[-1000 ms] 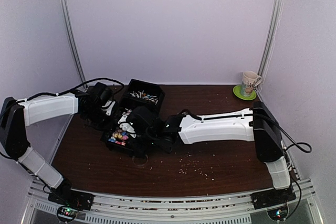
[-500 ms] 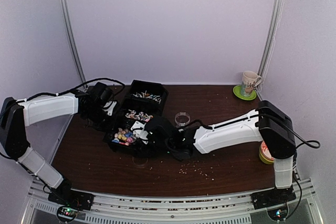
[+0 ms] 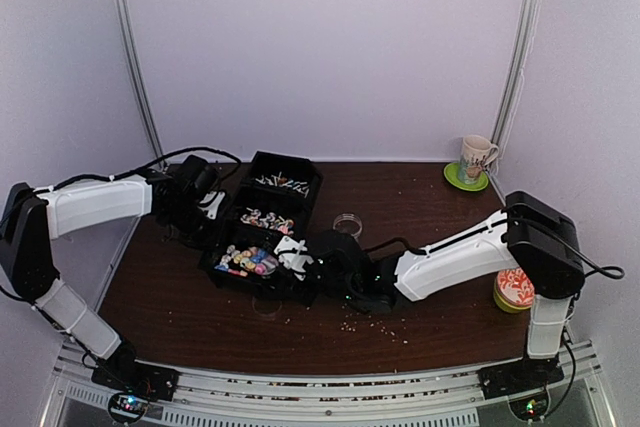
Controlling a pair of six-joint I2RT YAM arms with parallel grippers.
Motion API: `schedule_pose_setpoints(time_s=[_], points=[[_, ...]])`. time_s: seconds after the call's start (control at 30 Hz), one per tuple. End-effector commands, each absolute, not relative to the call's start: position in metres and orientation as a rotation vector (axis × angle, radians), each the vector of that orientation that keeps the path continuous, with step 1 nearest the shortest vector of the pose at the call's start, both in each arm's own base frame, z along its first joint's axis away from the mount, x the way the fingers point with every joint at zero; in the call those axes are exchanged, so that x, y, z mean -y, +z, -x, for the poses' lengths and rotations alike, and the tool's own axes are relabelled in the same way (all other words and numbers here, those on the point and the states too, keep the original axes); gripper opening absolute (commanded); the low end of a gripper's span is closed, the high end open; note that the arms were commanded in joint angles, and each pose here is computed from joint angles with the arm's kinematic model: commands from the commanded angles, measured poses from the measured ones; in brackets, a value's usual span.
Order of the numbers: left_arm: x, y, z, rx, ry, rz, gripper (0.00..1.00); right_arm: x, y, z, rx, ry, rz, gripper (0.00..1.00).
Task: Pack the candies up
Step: Scoop the fake candies from the storage box, then place the fake candies in the packing bottle.
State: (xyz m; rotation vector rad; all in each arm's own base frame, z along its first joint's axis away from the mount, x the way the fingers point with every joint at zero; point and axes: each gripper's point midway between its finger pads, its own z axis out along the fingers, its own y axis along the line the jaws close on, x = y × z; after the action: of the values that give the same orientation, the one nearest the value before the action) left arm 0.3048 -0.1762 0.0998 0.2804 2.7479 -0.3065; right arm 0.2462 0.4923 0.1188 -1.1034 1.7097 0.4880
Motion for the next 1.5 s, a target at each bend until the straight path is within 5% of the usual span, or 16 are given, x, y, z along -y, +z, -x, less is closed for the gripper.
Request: schedule_pose_setpoints(time_s=[0.0,0.97,1.47], points=[[0.199,0.148,-0.344,-2.546,-0.416,-0.267,0.0,-0.482,0.14,-0.251,-1.644,0.506,1.057,0.0],[0.202,0.148,-0.343,-2.549,-0.435,-0.278,0.0,-0.454,0.219,-0.249,-1.416,0.604,0.888,0.0],[0.202,0.154,-0.343,-2.532,-0.444,-0.28,0.0,-0.361,0.227,-0.252,-1.659,0.367,0.834,0.0]])
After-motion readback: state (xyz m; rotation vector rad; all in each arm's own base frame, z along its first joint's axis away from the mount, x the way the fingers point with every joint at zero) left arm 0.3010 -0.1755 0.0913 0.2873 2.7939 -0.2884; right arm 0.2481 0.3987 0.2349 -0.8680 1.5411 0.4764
